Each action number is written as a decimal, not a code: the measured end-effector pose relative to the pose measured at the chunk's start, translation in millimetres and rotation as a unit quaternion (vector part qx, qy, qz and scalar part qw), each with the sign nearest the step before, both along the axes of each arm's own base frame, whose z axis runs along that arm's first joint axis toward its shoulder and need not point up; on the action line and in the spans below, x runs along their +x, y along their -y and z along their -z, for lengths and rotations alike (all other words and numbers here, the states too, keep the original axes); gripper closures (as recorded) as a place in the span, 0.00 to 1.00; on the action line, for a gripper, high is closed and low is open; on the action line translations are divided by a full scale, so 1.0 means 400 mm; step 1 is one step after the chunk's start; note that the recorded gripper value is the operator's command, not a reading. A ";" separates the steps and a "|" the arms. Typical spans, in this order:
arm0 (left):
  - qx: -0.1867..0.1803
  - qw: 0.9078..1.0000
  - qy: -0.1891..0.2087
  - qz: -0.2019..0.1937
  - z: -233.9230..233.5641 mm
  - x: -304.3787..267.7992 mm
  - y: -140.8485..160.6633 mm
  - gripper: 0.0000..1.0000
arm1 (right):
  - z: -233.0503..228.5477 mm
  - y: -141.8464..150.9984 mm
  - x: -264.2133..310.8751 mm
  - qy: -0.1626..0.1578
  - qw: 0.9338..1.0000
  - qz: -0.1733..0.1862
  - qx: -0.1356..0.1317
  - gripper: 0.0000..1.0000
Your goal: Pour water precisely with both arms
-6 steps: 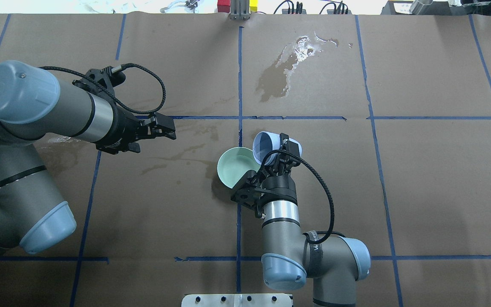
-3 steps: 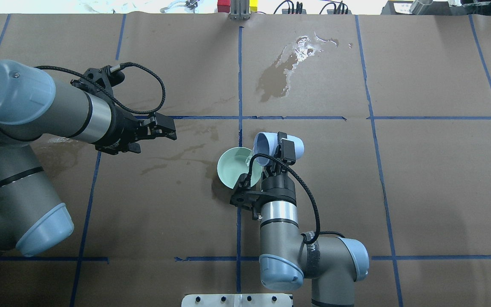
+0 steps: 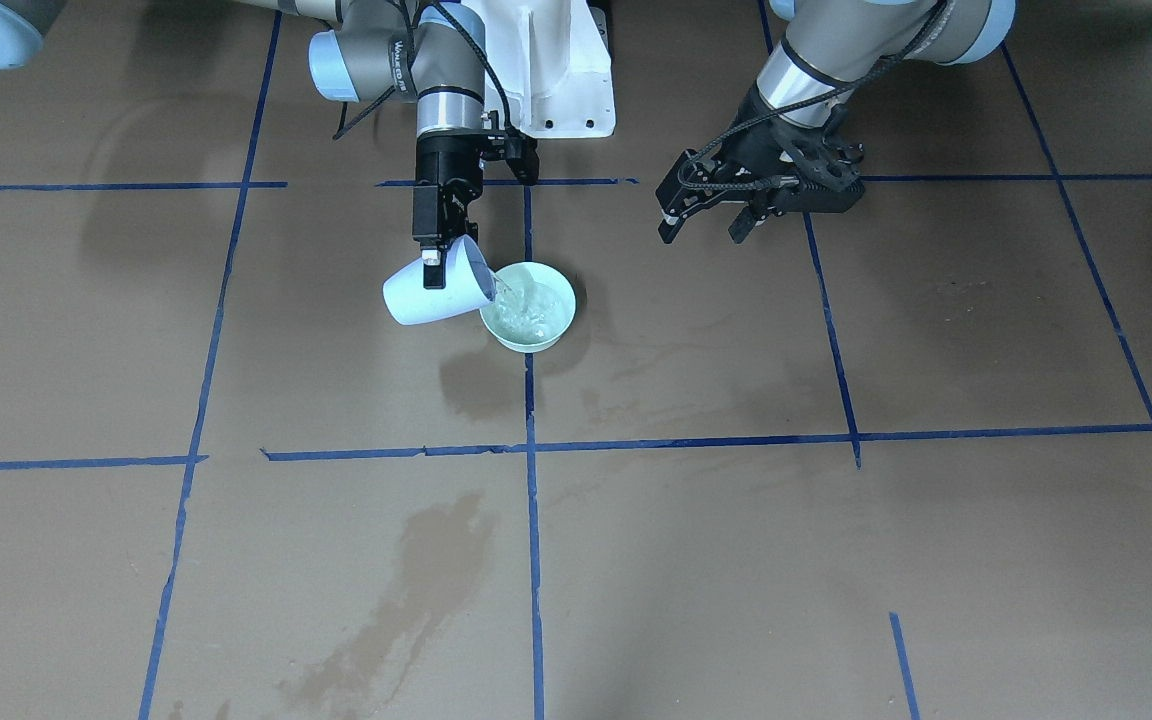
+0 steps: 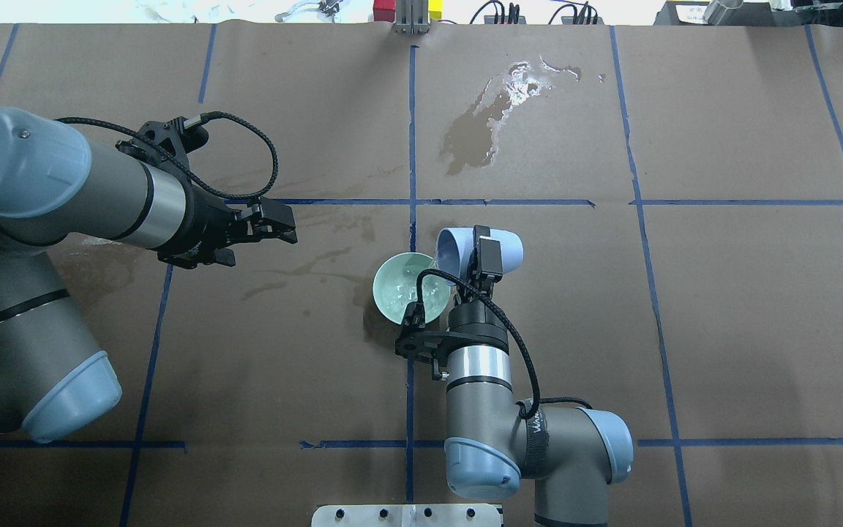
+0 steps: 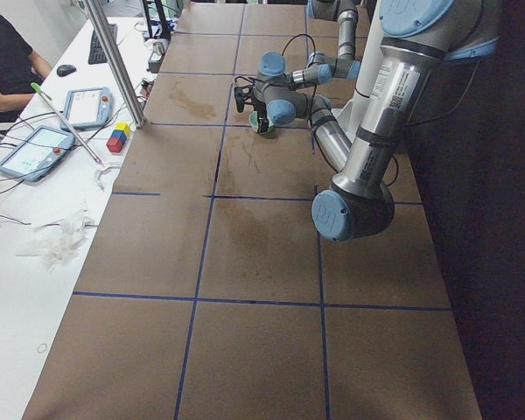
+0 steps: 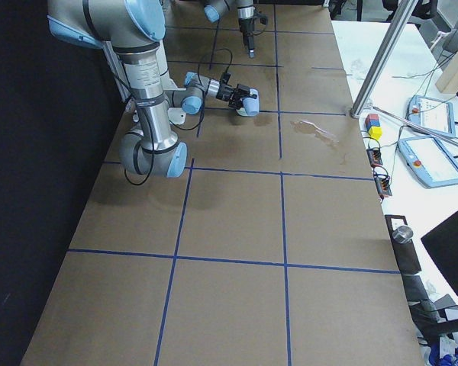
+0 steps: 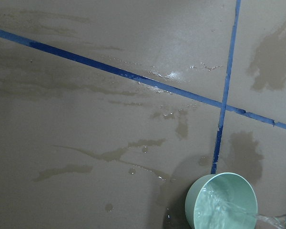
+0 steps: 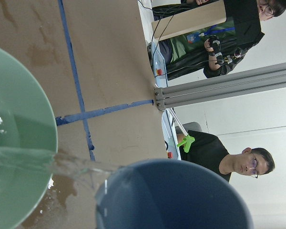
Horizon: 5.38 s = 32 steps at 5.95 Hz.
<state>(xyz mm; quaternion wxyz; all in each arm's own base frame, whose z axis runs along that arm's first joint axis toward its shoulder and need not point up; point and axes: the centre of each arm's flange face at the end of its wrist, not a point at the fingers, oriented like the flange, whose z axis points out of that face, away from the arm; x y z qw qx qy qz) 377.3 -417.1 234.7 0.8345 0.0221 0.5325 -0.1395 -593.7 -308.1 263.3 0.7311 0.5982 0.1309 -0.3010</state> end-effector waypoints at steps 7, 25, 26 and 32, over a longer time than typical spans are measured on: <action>-0.002 1.000 0.003 -0.001 -0.011 0.004 -0.003 0.00 | 0.028 -0.017 0.005 -0.008 1.000 0.006 0.011 0.93; -0.003 1.000 0.006 0.000 -0.019 0.009 -0.001 0.00 | -0.561 0.082 0.619 0.567 0.793 -0.173 -0.141 1.00; -0.003 1.000 0.006 0.000 -0.019 0.009 -0.001 0.00 | -0.655 0.069 0.685 0.570 0.791 -0.175 -0.138 1.00; -0.002 1.000 0.004 0.000 -0.011 0.005 -0.004 0.00 | -0.926 0.067 0.815 0.572 0.791 -0.168 -0.138 0.98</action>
